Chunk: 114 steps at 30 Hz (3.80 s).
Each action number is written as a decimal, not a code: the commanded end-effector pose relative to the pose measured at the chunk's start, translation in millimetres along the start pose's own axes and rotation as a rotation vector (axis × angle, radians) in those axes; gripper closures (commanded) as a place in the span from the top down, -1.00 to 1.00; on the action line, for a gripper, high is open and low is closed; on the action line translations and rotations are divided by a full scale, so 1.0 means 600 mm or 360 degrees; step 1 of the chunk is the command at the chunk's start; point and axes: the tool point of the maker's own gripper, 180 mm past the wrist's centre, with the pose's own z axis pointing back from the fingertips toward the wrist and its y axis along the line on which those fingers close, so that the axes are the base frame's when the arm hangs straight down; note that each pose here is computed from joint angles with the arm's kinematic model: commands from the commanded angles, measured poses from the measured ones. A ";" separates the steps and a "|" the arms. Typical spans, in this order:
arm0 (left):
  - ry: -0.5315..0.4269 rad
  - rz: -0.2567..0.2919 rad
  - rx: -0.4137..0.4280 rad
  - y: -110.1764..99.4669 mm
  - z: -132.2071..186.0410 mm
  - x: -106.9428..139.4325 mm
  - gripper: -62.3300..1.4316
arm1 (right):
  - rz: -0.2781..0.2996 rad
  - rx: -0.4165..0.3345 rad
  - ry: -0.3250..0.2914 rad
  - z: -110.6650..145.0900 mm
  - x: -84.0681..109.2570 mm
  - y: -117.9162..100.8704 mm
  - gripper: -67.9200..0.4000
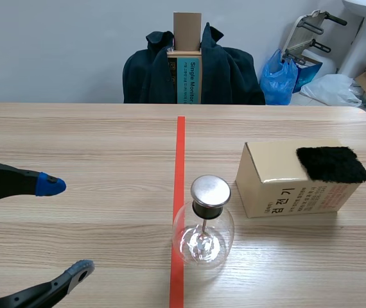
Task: Do the electroscope experiment.
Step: 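Rub the plate on the fur, then bring the plate to the electroscope and point at the metal foil, then move the plate toward and away from the electroscope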
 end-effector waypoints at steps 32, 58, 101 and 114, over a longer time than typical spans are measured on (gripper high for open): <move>0.0013 0.0094 -0.0076 0.012 -0.119 -0.086 -0.90 | -0.0402 -0.0465 -0.0278 -0.081 0.078 -0.110 -0.96; 0.0019 0.0086 -0.0100 0.002 -0.193 -0.122 -0.90 | -0.0374 0.0311 -0.0618 0.001 0.228 0.166 -0.96; 0.0018 0.0085 -0.0100 0.002 -0.193 -0.122 -0.90 | -0.0374 0.0608 -0.1155 0.144 0.309 0.217 -0.96; 0.0018 0.0085 -0.0100 0.002 -0.193 -0.122 -0.90 | -0.0397 0.0601 -0.1256 0.157 0.323 0.210 -0.96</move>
